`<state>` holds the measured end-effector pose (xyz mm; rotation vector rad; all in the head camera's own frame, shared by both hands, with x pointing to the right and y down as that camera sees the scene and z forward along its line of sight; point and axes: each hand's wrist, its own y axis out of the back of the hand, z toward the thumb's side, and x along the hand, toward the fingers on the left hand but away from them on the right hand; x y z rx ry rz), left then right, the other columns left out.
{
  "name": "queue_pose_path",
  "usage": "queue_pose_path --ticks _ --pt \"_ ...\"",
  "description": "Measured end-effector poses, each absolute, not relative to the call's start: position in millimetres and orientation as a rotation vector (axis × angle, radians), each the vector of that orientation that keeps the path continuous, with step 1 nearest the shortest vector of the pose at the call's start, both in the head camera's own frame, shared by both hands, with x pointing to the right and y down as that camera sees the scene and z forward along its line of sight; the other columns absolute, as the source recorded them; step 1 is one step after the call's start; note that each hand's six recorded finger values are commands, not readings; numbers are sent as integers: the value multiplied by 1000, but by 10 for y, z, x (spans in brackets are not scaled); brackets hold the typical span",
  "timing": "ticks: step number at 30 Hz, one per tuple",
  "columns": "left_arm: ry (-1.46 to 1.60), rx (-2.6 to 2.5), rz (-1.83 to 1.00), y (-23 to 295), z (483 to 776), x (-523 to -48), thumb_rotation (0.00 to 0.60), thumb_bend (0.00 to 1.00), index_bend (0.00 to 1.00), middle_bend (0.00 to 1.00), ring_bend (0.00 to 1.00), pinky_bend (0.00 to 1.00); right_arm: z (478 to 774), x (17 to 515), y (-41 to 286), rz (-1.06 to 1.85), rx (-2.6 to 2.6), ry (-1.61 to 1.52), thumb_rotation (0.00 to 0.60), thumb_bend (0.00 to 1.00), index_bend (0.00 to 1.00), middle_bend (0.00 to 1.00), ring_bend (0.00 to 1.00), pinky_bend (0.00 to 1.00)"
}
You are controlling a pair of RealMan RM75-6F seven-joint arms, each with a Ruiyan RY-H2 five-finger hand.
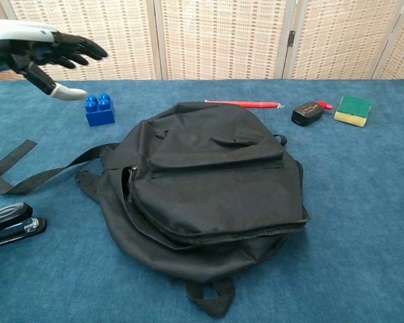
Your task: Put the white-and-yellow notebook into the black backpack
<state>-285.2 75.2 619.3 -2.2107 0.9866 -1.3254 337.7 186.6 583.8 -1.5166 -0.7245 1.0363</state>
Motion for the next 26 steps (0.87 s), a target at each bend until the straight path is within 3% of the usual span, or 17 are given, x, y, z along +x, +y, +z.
queue_pose_path --ticks 10,16,26 --pt "1109 -1882 -1369 1091 6073 -3615 600 398 186 95 90 0 5794 3738 1764 1152 -1684 -822 600 415 0 103 185 129" --pt "1128 -1765 -1400 1438 5989 -3970 600 398 192 95 90 0 5738 3981 1799 1214 -1756 -877 600 431 0 22 118 63" --pt "1193 -1644 -1469 1992 5791 -4425 600 398 193 95 90 0 5556 4304 2051 1279 -1759 -974 600 443 0 16 108 61"
